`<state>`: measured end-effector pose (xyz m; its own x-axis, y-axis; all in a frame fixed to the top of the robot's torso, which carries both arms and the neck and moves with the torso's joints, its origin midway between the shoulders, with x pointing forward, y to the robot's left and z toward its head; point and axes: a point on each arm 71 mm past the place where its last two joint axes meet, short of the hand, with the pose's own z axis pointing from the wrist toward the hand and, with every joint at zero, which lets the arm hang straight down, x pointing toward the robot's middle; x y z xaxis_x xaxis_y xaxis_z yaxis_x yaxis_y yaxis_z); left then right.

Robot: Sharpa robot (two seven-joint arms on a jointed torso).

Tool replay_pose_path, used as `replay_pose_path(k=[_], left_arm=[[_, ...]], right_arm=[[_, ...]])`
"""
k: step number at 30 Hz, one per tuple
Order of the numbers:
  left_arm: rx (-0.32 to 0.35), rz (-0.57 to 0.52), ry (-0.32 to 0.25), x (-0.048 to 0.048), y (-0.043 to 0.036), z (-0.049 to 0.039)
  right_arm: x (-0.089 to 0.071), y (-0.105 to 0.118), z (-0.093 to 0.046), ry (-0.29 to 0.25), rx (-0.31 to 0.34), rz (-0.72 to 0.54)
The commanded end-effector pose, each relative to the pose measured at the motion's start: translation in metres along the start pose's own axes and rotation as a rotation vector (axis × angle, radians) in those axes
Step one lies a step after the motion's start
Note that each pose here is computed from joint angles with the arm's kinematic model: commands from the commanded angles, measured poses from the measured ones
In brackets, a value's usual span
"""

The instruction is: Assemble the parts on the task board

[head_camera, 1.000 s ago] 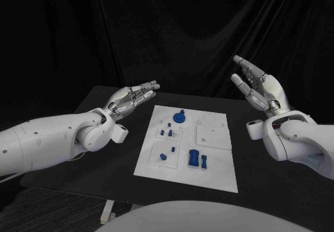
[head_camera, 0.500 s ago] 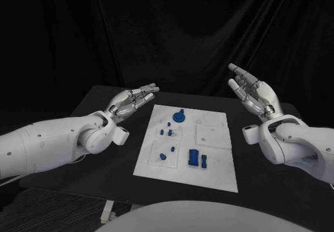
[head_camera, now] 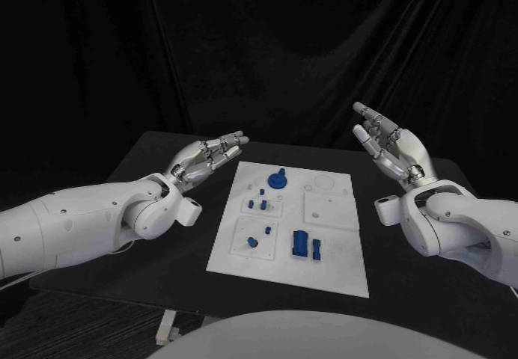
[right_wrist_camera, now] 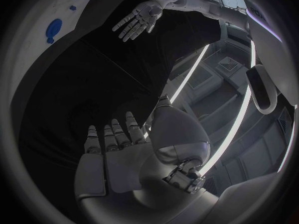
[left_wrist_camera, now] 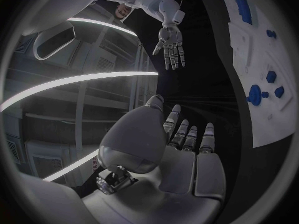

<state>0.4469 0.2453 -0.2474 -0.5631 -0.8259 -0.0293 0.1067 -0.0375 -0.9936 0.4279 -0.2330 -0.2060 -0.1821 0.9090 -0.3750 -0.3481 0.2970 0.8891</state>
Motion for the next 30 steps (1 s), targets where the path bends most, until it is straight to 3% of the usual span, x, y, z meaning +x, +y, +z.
replay_pose_path(k=[1, 19, 20, 24, 30], left_arm=[[0.249, -0.011, 0.006, 0.0028, -0.0168, -0.0008], [0.242, -0.019, 0.014, 0.0048, -0.0156, 0.0003], [0.001, -0.006, 0.009, 0.0034, 0.0010, 0.0019], [0.001, -0.004, -0.004, 0.0040, 0.0005, 0.0033], [0.000, 0.006, -0.081, 0.0081, -0.0023, 0.0113]], right_arm=[[0.001, -0.001, -0.001, 0.010, 0.006, 0.009], [0.002, -0.003, -0.002, 0.019, 0.018, 0.015], [0.001, -0.002, -0.001, 0.010, 0.008, 0.009], [0.002, -0.003, 0.001, 0.000, 0.018, 0.021], [0.009, -0.005, 0.012, -0.060, 0.082, 0.096]])
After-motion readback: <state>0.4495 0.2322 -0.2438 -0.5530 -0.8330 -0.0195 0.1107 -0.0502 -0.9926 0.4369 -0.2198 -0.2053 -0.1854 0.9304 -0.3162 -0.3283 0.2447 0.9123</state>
